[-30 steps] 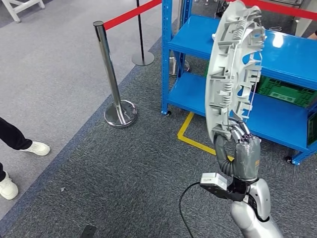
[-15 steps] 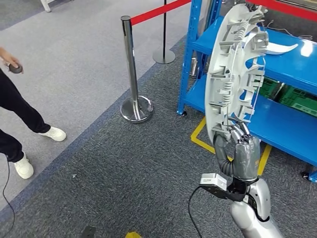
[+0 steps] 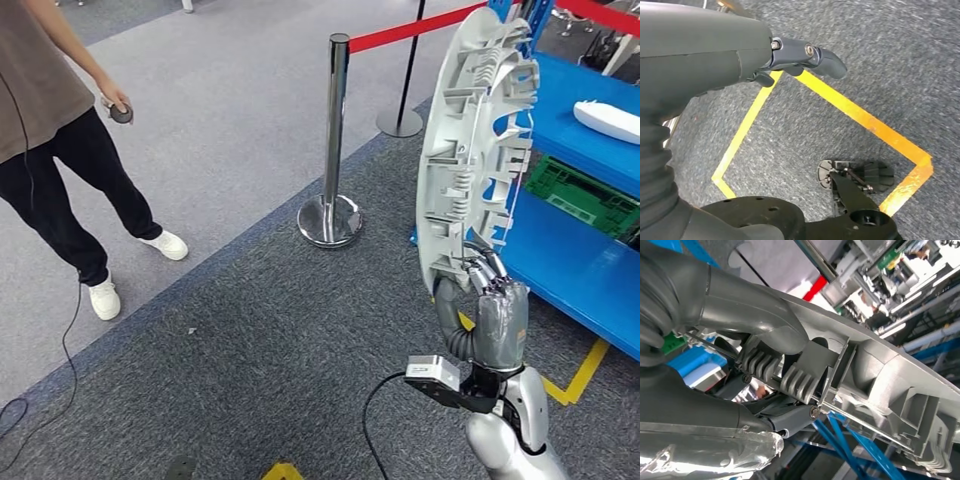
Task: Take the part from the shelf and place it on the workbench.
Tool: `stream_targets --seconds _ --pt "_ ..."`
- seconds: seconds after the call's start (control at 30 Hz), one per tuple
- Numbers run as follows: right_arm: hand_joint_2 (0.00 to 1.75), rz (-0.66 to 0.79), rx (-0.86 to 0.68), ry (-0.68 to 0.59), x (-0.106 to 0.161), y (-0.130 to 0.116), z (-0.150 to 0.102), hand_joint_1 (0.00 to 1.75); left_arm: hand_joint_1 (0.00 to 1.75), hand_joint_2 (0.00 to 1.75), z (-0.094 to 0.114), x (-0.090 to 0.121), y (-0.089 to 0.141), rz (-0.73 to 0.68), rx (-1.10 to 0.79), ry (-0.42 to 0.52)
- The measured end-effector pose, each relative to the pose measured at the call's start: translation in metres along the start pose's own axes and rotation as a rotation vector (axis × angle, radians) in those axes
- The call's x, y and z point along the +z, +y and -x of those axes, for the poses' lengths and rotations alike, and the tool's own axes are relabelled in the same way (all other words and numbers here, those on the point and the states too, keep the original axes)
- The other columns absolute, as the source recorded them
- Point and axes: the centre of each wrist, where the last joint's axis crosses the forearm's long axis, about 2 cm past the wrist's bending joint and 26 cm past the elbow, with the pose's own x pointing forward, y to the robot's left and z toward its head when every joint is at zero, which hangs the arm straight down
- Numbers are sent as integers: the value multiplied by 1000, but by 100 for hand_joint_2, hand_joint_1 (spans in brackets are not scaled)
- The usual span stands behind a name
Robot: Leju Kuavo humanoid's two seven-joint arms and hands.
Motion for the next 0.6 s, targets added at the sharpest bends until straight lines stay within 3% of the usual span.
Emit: stream_targets --seconds 0.6 --pt "175 -2 5 -2 5 0 -4 175 0 175 1 0 1 -5 11 8"
